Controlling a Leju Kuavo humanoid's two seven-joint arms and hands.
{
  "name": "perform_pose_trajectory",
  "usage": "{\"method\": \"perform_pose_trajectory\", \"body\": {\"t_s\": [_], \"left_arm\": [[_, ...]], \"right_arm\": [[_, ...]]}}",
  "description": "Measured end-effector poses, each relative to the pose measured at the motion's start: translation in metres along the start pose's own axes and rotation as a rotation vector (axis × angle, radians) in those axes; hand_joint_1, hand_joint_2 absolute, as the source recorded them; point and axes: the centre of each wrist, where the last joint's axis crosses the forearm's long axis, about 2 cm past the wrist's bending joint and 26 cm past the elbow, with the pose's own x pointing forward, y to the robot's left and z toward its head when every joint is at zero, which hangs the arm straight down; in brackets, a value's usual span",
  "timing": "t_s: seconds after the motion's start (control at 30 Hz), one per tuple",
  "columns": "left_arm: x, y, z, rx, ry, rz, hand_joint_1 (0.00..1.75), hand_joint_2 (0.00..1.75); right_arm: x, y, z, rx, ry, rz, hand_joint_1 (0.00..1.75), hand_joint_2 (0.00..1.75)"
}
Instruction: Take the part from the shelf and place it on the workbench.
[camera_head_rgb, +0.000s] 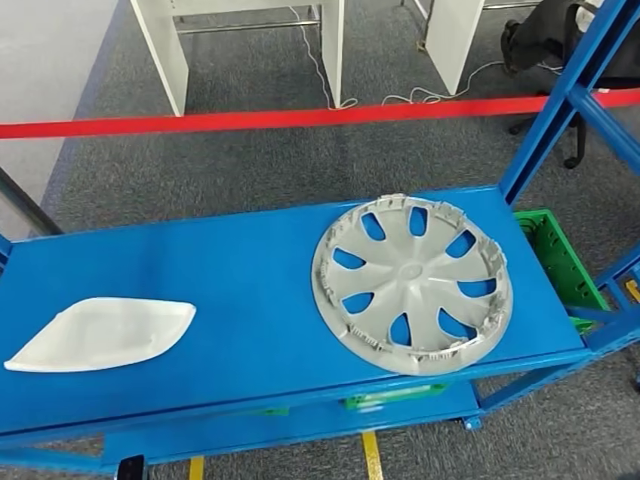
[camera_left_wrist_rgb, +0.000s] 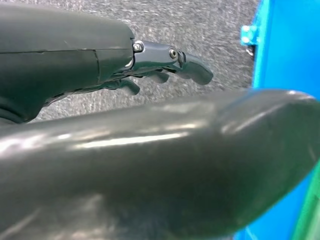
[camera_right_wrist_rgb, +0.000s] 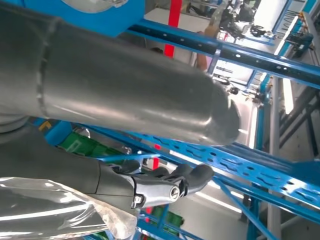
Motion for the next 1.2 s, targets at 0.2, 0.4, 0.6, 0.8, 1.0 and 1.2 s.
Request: {"method": "perform_pose_trajectory", "body": {"t_s": [0.2, 0.4, 0.6, 0.8, 1.0, 1.2], "left_arm": [[-0.001, 0.000, 0.001, -0.003, 0.004, -0.006, 0.00, 0.00], [0.000, 0.001, 0.000, -0.026, 0.009, -0.024, 0.00, 0.00], [0.001, 0.002, -0.001, -0.027, 0.006, -0.025, 0.00, 0.00], [0.001, 0.002, -0.001, -0.028, 0.007, -0.025, 0.00, 0.00], [0.002, 0.002, -0.001, -0.028, 0.005, -0.024, 0.00, 0.00], [0.000, 0.002, -0.001, -0.027, 0.007, -0.026, 0.00, 0.00]], "right_arm": [[-0.003, 0.002, 0.000, 0.032, 0.047, -0.003, 0.00, 0.00], [-0.031, 0.001, -0.006, 0.139, 0.131, 0.046, 0.00, 0.00], [-0.044, -0.002, -0.010, 0.167, 0.130, 0.083, 0.00, 0.00], [-0.050, -0.005, -0.009, 0.179, 0.140, 0.099, 0.00, 0.00], [-0.052, -0.005, -0.010, 0.180, 0.141, 0.101, 0.00, 0.00], [-0.053, -0.005, -0.009, 0.182, 0.144, 0.105, 0.00, 0.00]]}}
